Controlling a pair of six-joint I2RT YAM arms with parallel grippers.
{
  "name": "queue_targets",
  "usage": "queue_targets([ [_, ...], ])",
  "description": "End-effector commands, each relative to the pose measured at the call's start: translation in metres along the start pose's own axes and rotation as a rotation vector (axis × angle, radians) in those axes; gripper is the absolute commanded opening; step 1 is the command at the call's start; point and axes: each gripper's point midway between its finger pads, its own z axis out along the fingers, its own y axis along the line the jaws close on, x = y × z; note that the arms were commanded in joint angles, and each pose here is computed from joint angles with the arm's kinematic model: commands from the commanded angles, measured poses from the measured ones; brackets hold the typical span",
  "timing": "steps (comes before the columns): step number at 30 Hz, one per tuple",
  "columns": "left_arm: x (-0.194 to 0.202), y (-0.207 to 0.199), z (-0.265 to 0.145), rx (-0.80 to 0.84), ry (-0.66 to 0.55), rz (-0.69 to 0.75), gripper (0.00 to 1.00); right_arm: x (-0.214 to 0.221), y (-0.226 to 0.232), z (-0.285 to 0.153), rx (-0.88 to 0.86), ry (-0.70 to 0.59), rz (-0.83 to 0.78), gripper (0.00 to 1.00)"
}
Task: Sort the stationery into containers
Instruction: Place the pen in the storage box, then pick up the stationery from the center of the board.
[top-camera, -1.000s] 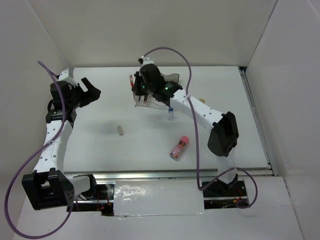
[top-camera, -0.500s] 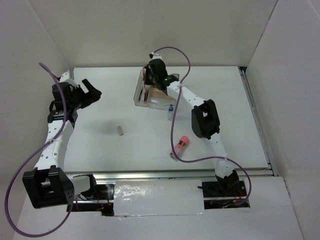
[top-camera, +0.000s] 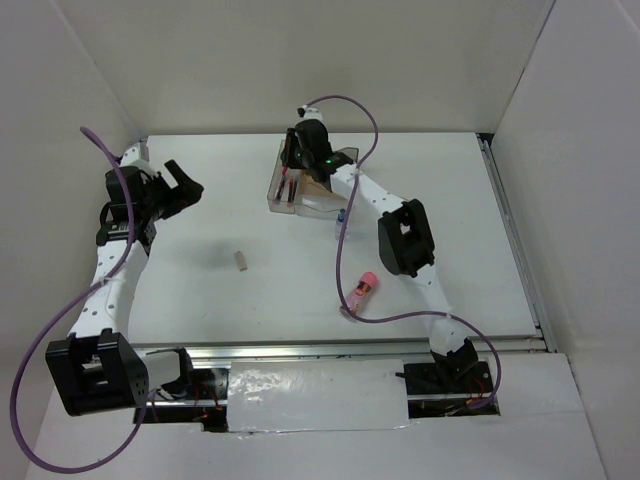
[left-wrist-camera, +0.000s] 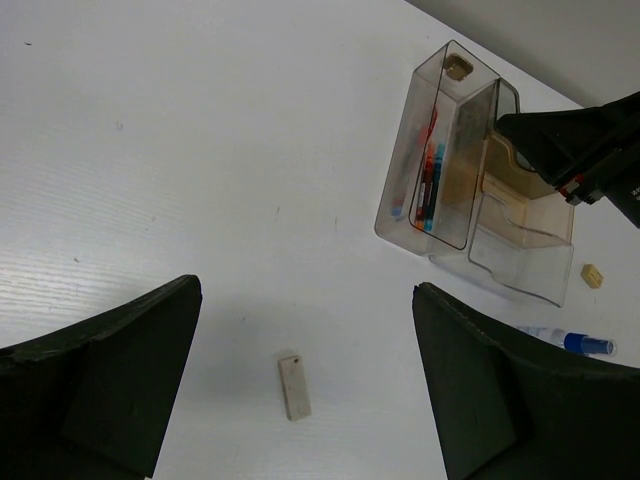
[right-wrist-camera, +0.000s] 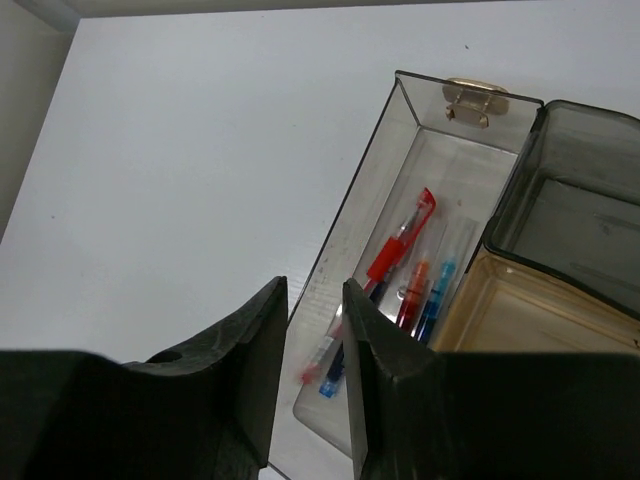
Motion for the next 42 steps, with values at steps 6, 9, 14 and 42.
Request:
queue_targets([
  [6,-0.011,-0.004,0.003,0.017,-0.018,-0.004,0.99,-0.046,0.012,-0.015,-0.036,-0.086,0.051,0.44],
  [9,-0.015,-0.007,-0.003,0.02,-0.023,0.007,0.99,-0.085,0.033,-0.066,-0.075,-0.095,0.048,0.44],
  [14,-0.023,-0.011,-0.018,0.018,-0.063,0.038,0.99,-0.113,0.031,-0.191,-0.016,-0.107,0.058,0.46],
  [42,-0.015,-0.018,-0.04,-0.009,-0.047,0.191,0.94,0.175,-0.089,-0.385,0.317,0.609,0.535,0.78],
])
